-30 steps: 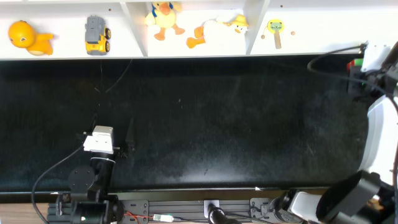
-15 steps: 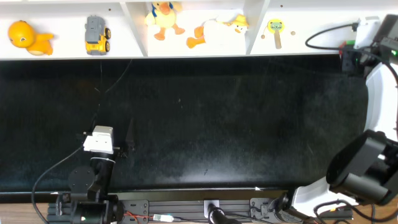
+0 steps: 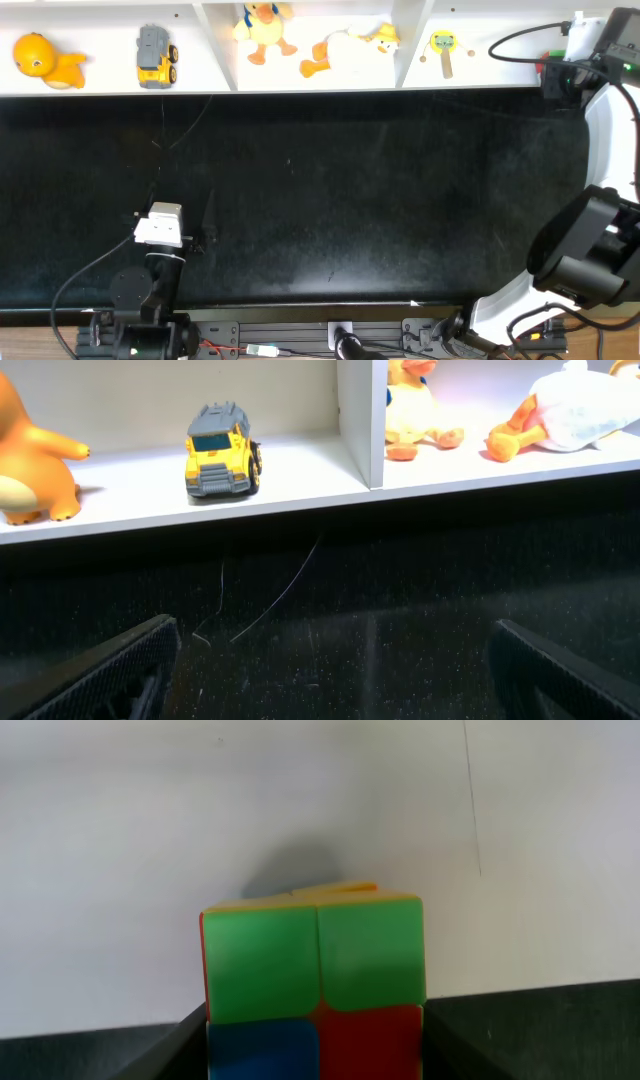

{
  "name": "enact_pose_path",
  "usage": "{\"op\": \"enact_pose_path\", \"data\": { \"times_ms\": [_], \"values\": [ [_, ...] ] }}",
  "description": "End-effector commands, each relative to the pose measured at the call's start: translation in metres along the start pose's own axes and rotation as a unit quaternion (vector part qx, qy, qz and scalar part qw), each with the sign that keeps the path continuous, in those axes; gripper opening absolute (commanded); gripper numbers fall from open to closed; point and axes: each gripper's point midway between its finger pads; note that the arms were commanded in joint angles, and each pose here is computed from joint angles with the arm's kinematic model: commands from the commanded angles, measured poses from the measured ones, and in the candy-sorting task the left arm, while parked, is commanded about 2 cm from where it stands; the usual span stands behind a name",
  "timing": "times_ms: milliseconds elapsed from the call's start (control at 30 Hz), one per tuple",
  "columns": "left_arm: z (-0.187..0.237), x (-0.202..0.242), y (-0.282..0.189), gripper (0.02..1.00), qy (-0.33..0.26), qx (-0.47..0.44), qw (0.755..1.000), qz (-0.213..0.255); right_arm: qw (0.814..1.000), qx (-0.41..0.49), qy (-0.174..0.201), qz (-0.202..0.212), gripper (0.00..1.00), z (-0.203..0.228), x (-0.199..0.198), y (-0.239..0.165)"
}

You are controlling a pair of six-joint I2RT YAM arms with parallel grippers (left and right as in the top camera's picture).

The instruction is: Store Toys

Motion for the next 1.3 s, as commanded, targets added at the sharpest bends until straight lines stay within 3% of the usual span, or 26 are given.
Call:
{"op": "enact_pose_path", "data": {
  "times_ms": [33,133,167,233,400,600,867,1000,1133,1300],
  "values": [
    [0.000,0.000,0.000,0.998,0.010,-0.003,1.000,-0.003,0.999,-0.027,0.006,-0.018,0.432,-0.019,0.007,-0.006],
    [0.000,0.000,0.000,0.998,0.010,-0.004,1.000,-0.003,0.999,-0.029,0.005,-0.027,0.463,-0.020,0.011,-0.006],
    [0.000,0.000,0.000,0.998,0.010,-0.004,1.000,-0.003,0.999,-0.029,0.005,-0.028,0.531,-0.020,0.011,-0.006],
    [0.000,0.000,0.000,0.998,0.010,-0.004,1.000,-0.003,0.999,-0.028,0.005,-0.028,0.779,-0.019,0.011,-0.006],
    [0.000,0.000,0.000,0.998,0.010,-0.003,1.000,-0.003,0.999,-0.016,0.006,-0.029,0.998,-0.013,0.012,-0.010],
    [0.000,0.000,0.000,0.998,0.010,-0.004,1.000,-0.003,0.999,-0.048,0.003,-0.022,0.998,0.004,0.018,-0.039],
    [0.000,0.000,0.000,0.998,0.010,-0.004,1.000,-0.003,0.999,-0.034,-0.003,0.007,0.996,0.087,0.034,-0.085],
    [0.000,0.000,0.000,0.998,0.010,-0.004,1.000,-0.003,0.997,-0.065,0.036,0.029,0.998,0.100,0.063,-0.104],
    [0.000,0.000,0.000,0.998,0.010,-0.004,1.000,-0.003,0.987,-0.156,0.037,-0.013,0.998,0.095,0.111,-0.116],
    [0.000,0.000,0.000,0.998,0.010,-0.004,1.000,-0.003,0.965,-0.249,0.050,-0.065,0.998,0.115,0.137,-0.136]
  ]
}}
Point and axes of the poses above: each gripper's point midway between its finger pads, its own y axis out along the fingers, its own x axis along the line the jaws close on, z = x × y, and after that the axes turned 8 degrees about y, right-handed
